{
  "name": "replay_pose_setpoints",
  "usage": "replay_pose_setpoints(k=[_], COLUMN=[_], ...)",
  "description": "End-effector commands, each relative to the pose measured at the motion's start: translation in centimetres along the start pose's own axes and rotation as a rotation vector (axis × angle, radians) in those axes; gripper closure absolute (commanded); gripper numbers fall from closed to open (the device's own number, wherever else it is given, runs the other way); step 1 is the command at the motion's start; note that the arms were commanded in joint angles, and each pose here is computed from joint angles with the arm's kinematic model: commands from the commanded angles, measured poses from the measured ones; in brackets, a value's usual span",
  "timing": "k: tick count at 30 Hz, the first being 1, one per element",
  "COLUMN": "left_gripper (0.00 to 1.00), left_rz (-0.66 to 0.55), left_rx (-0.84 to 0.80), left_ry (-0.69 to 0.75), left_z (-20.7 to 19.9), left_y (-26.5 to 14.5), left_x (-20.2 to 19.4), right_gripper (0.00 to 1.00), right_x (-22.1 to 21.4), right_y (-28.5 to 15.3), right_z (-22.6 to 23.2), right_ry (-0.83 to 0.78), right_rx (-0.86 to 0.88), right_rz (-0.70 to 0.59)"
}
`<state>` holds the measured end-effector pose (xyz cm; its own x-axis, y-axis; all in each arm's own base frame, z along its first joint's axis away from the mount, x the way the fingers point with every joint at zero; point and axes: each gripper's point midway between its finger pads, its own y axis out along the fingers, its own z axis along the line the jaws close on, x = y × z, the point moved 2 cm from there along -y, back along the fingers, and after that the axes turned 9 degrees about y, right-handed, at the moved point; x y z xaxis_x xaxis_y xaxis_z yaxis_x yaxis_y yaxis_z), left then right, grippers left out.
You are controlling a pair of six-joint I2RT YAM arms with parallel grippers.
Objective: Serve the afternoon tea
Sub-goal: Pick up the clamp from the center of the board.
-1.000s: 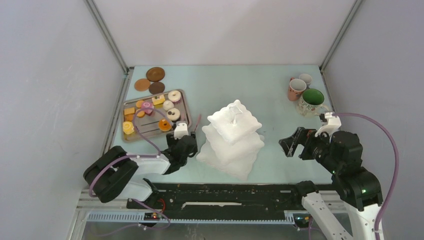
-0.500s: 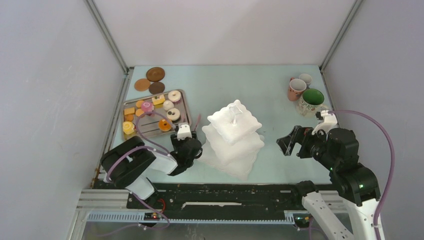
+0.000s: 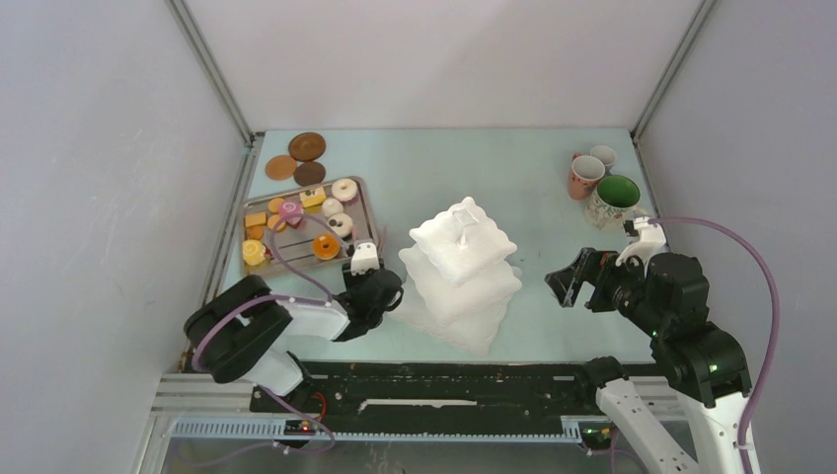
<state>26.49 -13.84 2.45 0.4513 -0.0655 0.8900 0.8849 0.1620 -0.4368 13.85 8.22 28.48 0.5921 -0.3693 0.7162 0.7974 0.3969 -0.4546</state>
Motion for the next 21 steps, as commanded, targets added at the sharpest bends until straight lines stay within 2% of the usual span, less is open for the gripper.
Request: replay_pose_setpoints(k=[1, 13, 18, 21], left_gripper=[0.49, 0.51, 0.51, 0.51], left_rz=[0.085, 0.232, 0.323, 0.387], left_rx=[0.000, -0.139, -0.213, -0.276], left_ry=[0.023, 0.002, -0.059, -0.145], left_z=[0.8, 0.8, 2.5, 3.4], left_y=[-1.7, -5.3, -7.1, -8.4], left_x=[0.7, 8.4, 11.9, 13.8], right_gripper=[0.00, 0.00, 0.00, 0.00], right_x=[1.8, 3.0, 3.7, 4.2], right_y=[-0.8, -2.0, -1.9, -1.8], right_z=[1.3, 1.7, 1.6, 1.6], right_ry=[-0.005, 0.016, 0.008, -0.008], right_rx=[0.047, 0.068, 0.053, 0.050], right_rz=[-0.079, -0.178, -0.210, -0.228])
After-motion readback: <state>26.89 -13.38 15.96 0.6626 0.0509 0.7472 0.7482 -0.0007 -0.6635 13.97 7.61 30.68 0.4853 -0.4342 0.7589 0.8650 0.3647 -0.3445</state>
